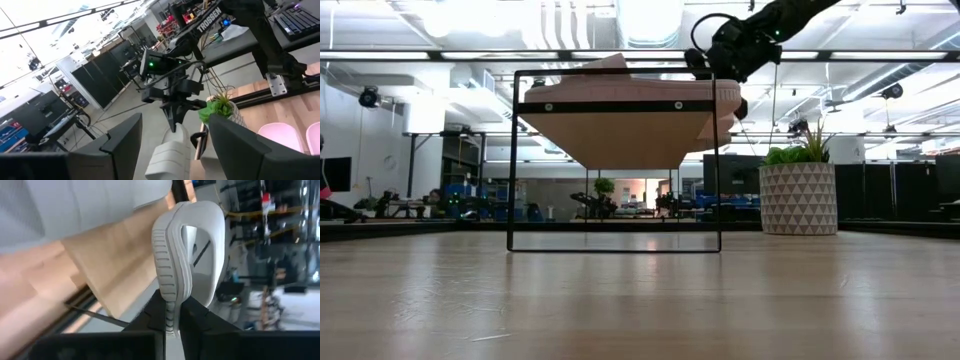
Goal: Pick and place slides into the shelf
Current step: Put the gray slipper on the shelf
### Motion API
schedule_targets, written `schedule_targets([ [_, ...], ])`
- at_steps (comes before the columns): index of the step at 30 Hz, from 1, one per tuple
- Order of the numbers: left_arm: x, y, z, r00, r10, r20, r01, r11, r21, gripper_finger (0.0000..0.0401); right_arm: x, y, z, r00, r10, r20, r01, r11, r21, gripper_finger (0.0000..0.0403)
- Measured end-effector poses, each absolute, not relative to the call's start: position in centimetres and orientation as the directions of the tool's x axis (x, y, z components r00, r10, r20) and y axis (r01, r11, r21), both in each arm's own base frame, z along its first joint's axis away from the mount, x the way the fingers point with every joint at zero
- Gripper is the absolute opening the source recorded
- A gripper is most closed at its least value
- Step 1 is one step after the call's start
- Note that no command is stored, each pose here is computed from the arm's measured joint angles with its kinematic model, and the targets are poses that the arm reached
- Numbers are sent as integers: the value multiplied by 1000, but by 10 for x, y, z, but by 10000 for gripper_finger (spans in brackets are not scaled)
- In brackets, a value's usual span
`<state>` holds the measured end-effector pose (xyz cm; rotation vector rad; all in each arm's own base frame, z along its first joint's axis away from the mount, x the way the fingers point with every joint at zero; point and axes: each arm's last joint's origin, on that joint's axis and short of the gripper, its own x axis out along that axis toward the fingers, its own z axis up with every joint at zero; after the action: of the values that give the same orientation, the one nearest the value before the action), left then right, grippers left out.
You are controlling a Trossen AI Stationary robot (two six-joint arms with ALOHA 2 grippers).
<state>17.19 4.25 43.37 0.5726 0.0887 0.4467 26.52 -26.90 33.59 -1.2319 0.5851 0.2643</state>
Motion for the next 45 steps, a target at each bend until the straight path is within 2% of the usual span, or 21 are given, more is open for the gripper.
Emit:
schedule_targets([
  [2,174,43,433,901,432,36,-381,749,543,214,265,-269,336,825,-123,-552,-471,390,-791,34],
  [9,179,44,430,901,432,21,-373,750,546,214,264,-270,334,808,-145,-571,-440,495,-749,101],
  [16,180,44,430,902,431,18,-370,751,547,214,263,-271,333,781,-189,-596,-354,651,-671,132],
  [23,180,44,430,902,432,18,-370,751,547,214,263,-271,332,772,-195,-606,-272,759,-591,165],
  [29,180,44,429,902,432,16,-369,751,547,214,260,-272,329,688,-297,-662,-161,827,-539,205],
  [35,180,44,429,902,432,16,-369,751,547,214,258,-271,326,643,-320,-696,-105,863,-494,239],
  [40,180,44,430,902,432,17,-370,751,547,214,256,-270,327,561,-402,-724,-7,872,-489,255],
  [45,180,44,430,902,432,17,-370,751,547,214,255,-268,338,570,-405,-715,16,875,-484,260],
])
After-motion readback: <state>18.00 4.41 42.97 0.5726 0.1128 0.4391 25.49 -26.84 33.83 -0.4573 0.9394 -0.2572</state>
